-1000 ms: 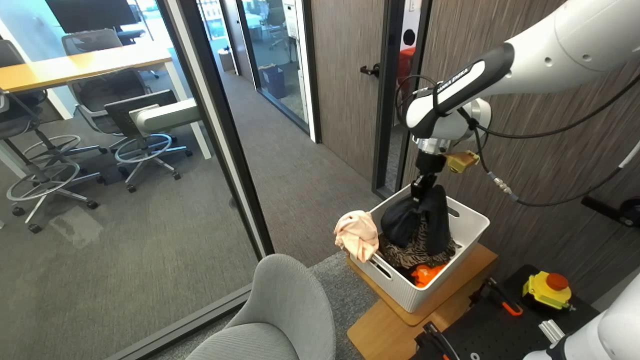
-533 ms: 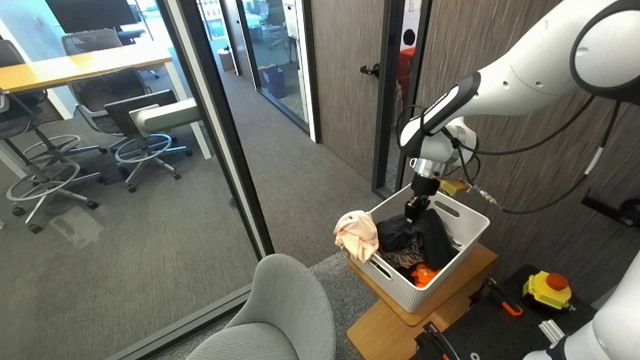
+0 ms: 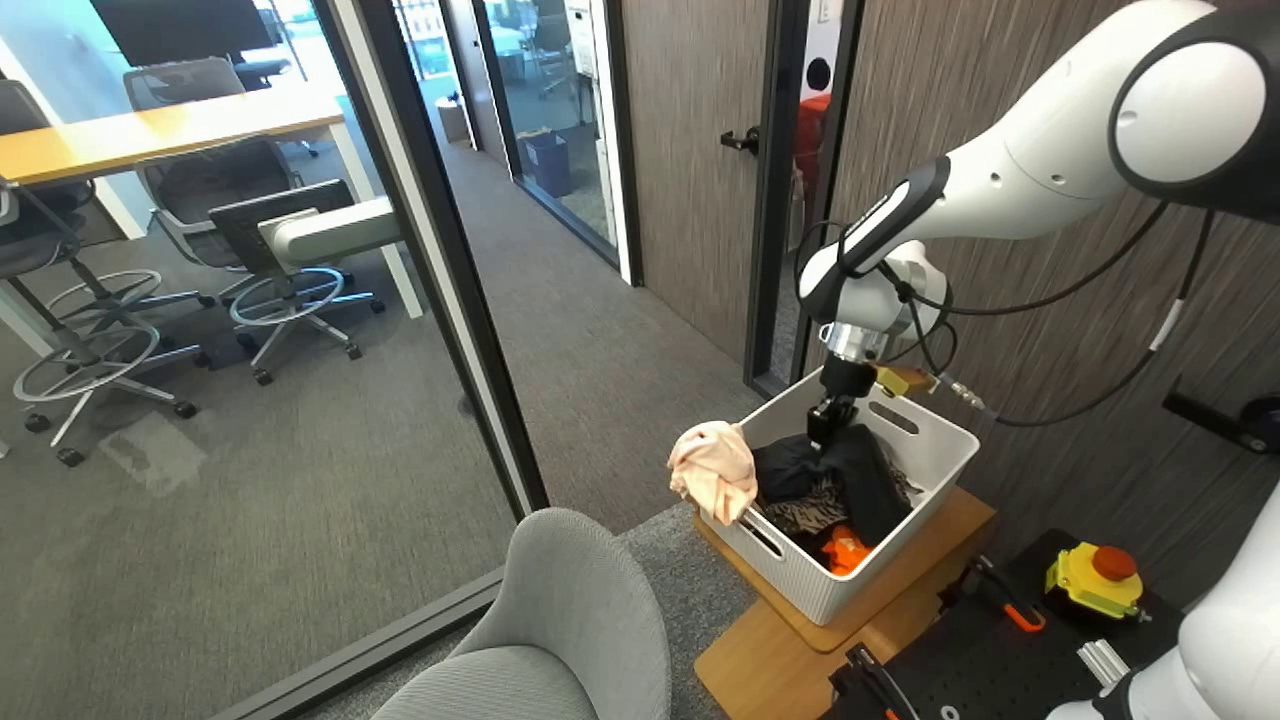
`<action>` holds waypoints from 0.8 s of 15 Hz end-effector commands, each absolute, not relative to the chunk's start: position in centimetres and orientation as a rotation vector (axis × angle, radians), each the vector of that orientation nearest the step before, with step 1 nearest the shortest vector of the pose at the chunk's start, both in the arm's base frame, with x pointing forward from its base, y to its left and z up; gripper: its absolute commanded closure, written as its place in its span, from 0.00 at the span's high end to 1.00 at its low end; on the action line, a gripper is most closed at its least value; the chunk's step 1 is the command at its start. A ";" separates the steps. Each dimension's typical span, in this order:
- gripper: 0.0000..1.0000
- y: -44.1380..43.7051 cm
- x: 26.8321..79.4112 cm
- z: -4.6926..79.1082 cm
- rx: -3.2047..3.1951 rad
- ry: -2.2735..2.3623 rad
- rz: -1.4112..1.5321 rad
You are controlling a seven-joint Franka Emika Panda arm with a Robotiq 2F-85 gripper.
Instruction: Move the clothes from the backrest to the box
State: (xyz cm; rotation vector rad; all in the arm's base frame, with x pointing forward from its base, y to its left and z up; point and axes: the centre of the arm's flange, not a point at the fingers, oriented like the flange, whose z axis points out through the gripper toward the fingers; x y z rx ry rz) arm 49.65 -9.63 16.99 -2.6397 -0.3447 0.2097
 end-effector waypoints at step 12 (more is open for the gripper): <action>1.00 -3.5 44.8 36.7 -3.017 -0.146 -0.061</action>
